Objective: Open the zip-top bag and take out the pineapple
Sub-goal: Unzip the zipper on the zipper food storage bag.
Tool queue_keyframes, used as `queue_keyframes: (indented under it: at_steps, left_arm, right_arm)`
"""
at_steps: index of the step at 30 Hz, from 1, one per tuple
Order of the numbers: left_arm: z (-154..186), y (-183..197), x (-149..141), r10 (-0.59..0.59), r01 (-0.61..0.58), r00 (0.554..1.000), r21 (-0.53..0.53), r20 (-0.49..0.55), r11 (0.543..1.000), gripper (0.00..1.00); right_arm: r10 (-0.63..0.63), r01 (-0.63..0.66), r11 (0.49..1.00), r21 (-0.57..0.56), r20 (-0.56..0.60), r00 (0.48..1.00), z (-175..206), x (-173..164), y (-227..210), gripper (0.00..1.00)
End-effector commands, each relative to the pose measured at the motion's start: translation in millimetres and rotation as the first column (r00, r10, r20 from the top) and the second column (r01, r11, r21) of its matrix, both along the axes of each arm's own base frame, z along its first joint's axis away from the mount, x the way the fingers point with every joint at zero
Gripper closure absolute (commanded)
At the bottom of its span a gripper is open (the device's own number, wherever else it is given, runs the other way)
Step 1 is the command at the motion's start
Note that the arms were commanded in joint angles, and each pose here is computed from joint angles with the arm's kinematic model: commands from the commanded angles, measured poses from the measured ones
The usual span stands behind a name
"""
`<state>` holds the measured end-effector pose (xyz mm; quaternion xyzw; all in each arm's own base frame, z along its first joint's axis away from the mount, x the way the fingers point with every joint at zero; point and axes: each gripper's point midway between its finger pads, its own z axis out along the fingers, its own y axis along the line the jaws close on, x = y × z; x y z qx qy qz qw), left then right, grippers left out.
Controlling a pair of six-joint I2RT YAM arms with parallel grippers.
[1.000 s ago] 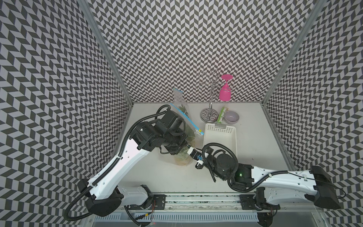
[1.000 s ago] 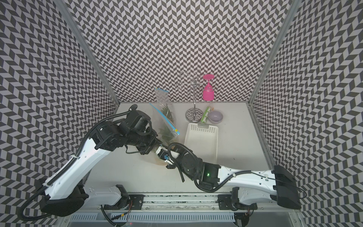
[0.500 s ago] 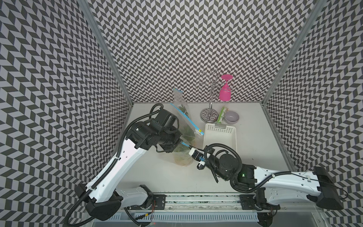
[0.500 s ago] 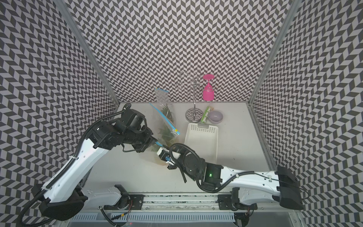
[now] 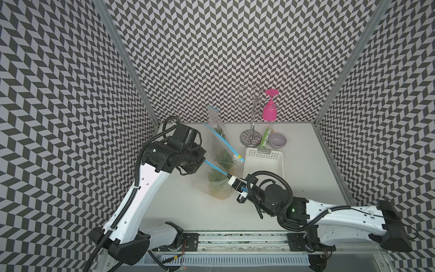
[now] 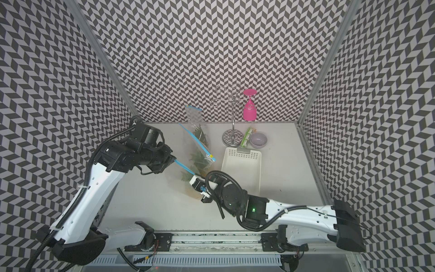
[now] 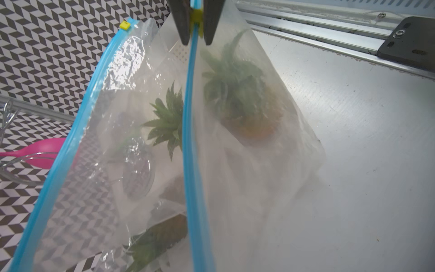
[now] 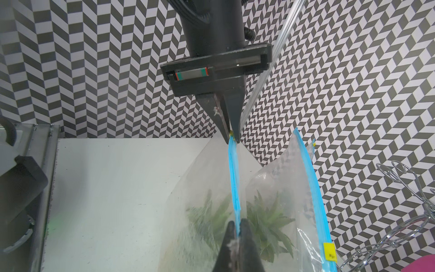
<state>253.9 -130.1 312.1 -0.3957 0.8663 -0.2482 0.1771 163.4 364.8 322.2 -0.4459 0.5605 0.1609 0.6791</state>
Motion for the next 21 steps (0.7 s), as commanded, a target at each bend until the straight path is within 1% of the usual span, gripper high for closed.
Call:
queue_keyframes:
  at_steps: [1,10,12,16,17,18,19,20,21]
  left_arm:
    - [9,47,14,0.107,-0.119,0.991,0.146,0.086,0.982,0.97]
    - [24,85,36,0.177,-0.207,0.973,0.221,0.145,0.953,0.94]
    - [28,81,41,0.164,-0.195,0.974,0.206,0.158,0.959,1.00]
    - [27,66,38,0.136,-0.154,0.982,0.137,0.134,0.979,1.00]
    - [27,64,36,0.133,-0.149,0.982,0.126,0.131,0.981,1.00]
    - [28,62,34,0.129,-0.144,0.983,0.114,0.131,0.983,1.00]
    - [29,61,32,0.127,-0.141,0.983,0.105,0.131,0.984,1.00]
    - [28,60,31,0.124,-0.137,0.984,0.101,0.127,0.985,1.00]
    - [28,60,29,0.122,-0.134,0.985,0.100,0.123,0.986,1.00]
  right_arm:
    - [0.032,-0.033,0.991,0.133,0.015,0.999,37,-11,-10,1.00]
    - [0.046,-0.045,0.990,0.134,-0.002,0.999,35,-14,-14,1.00]
    - [0.052,-0.051,0.990,0.133,-0.006,0.999,35,-15,-13,1.00]
    - [0.036,-0.030,0.991,0.134,-0.041,0.999,30,-6,-6,1.00]
    - [0.037,-0.030,0.990,0.135,-0.051,0.998,32,-3,-3,0.95]
    - [0.037,-0.028,0.991,0.133,-0.058,0.998,34,2,0,0.77]
    - [0.032,-0.024,0.992,0.127,-0.064,0.997,35,7,4,0.63]
    - [0.031,-0.023,0.993,0.114,-0.065,0.997,35,11,7,0.55]
    - [0.030,-0.024,0.995,0.093,-0.066,0.997,33,16,12,0.49]
